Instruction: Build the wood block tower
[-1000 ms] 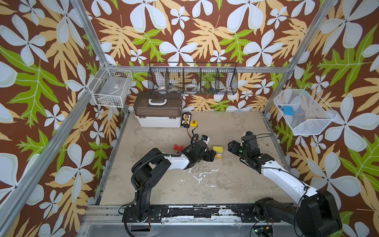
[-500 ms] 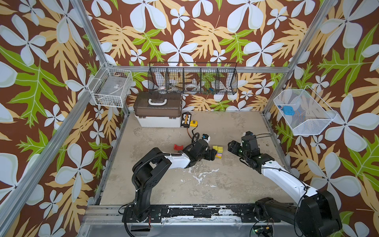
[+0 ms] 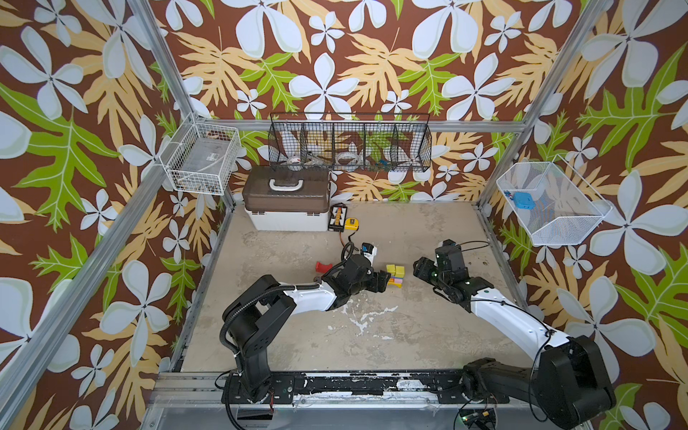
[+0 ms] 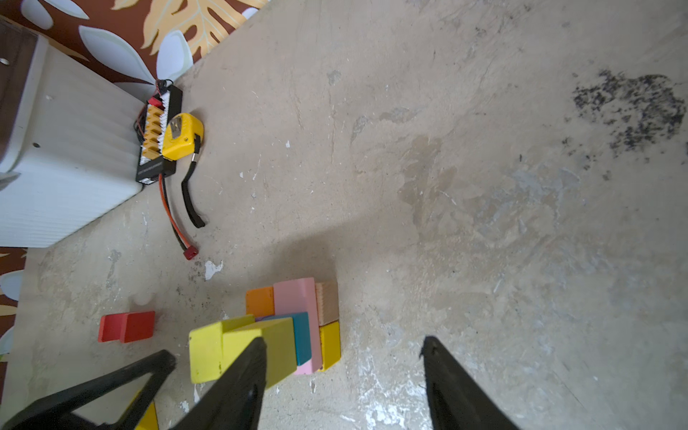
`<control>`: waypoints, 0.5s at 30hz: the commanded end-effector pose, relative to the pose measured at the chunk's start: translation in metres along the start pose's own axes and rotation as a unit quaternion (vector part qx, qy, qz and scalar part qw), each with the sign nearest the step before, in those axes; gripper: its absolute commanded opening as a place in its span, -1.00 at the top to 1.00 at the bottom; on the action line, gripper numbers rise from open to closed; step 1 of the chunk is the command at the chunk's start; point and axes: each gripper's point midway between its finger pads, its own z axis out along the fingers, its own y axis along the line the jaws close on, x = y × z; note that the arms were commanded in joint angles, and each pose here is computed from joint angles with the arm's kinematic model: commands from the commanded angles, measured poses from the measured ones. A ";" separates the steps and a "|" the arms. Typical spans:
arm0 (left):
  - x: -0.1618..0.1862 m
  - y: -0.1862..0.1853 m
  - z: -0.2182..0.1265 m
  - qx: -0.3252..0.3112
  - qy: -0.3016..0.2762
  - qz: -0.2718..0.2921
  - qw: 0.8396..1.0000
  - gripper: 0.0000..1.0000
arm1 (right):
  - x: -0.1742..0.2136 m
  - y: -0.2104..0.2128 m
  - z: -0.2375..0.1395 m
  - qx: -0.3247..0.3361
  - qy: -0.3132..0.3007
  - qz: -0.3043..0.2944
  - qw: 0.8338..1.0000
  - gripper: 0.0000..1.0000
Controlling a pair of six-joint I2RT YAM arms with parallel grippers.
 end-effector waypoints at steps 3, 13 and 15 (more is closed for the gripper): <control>-0.024 0.017 -0.006 -0.063 -0.048 -0.005 0.997 -0.62 | 0.010 -0.007 0.010 0.017 0.019 0.009 1.000 -0.24; -0.015 0.037 0.023 -0.127 -0.019 0.005 0.992 -0.62 | 0.021 -0.007 0.015 0.004 0.033 0.018 0.999 -0.27; -0.015 0.037 0.027 -0.128 -0.017 0.005 0.992 -0.62 | 0.024 -0.006 0.017 0.001 0.039 0.019 0.999 -0.27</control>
